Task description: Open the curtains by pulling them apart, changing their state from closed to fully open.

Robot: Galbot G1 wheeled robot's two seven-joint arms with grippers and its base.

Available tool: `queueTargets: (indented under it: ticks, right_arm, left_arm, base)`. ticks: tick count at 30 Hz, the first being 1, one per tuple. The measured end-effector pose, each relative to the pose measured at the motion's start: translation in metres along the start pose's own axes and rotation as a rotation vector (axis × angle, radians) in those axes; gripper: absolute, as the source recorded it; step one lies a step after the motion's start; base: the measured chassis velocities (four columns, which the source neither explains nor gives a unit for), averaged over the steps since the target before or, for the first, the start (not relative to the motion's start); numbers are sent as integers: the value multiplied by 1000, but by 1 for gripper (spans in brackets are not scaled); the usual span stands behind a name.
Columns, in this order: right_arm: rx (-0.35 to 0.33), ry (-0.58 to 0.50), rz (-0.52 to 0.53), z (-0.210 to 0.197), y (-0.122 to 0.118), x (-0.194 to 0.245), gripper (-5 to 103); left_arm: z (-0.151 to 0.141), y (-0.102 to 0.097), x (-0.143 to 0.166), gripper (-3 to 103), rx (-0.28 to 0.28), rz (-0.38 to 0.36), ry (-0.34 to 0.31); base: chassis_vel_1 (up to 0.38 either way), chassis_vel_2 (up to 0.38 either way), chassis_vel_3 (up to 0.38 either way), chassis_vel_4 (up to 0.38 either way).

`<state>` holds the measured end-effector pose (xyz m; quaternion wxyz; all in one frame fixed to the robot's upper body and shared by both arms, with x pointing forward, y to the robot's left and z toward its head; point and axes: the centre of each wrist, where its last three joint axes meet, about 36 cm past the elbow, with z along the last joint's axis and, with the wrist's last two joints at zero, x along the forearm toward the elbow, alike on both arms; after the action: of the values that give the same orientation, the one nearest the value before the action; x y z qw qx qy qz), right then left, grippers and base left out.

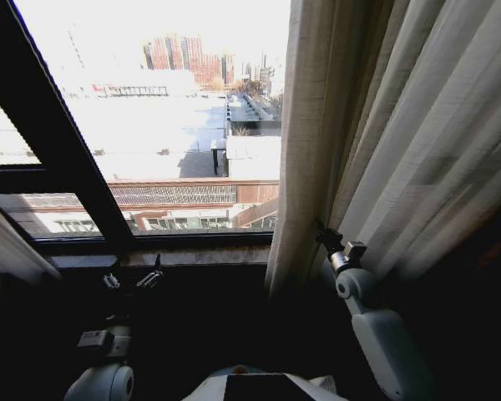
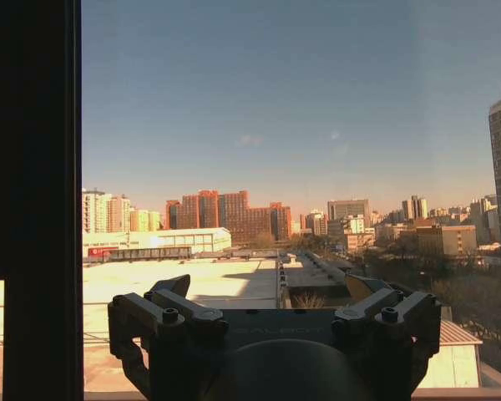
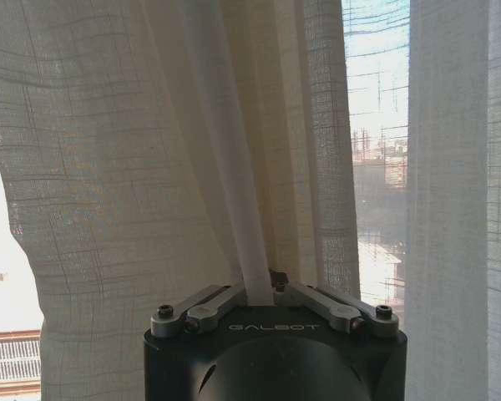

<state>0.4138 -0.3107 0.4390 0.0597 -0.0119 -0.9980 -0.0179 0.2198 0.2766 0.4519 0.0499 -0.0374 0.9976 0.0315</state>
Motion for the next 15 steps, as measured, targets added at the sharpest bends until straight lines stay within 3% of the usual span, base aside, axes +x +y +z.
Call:
queueTargets:
  ticks: [15]
  right_arm:
    - [-2, 4, 2, 2, 0, 1, 0]
  left_arm:
    - [1, 1, 0, 100, -3, 0, 1]
  base:
    - [-353, -355, 358, 359]
